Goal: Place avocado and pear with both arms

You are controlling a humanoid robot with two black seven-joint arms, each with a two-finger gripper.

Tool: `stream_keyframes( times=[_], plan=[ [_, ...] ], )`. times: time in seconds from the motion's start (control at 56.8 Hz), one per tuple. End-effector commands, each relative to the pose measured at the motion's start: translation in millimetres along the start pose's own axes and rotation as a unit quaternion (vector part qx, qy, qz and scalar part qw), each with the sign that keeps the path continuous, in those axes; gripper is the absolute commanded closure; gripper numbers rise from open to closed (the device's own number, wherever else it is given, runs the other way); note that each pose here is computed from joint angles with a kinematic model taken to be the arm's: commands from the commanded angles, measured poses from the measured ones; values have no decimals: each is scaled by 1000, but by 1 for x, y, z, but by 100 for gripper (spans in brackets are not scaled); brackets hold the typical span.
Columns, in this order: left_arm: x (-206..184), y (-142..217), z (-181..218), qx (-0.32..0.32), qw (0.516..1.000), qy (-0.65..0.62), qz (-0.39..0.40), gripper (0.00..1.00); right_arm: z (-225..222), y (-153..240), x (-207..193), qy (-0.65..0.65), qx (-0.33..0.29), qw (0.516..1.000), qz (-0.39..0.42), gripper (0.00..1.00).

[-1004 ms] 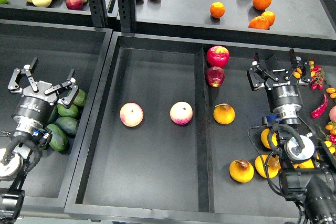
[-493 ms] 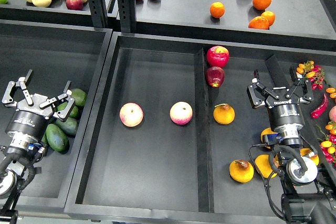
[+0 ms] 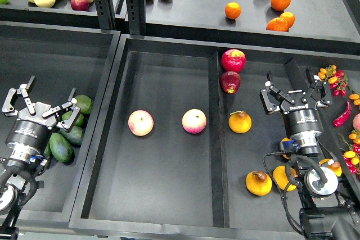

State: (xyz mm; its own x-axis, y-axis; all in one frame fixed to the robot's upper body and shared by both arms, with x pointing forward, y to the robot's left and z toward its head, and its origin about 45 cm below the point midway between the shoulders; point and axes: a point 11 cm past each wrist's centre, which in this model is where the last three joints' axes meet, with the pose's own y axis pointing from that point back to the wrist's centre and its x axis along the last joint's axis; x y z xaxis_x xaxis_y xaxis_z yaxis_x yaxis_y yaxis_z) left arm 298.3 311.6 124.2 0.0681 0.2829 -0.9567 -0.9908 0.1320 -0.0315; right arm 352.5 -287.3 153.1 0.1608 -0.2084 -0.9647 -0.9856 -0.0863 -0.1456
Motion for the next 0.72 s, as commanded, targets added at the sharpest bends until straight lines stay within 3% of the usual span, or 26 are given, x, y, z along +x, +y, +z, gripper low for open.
stream_keyframes(
  times=[0.0, 0.705],
  plan=[
    [0, 0, 1, -1, 1000, 0, -1, 0, -1, 2, -1, 0, 2, 1000, -2, 1],
    [0, 3, 0, -1, 1000, 0, -2, 0, -6, 6, 0, 0, 10, 1000, -1, 1]
  ],
)
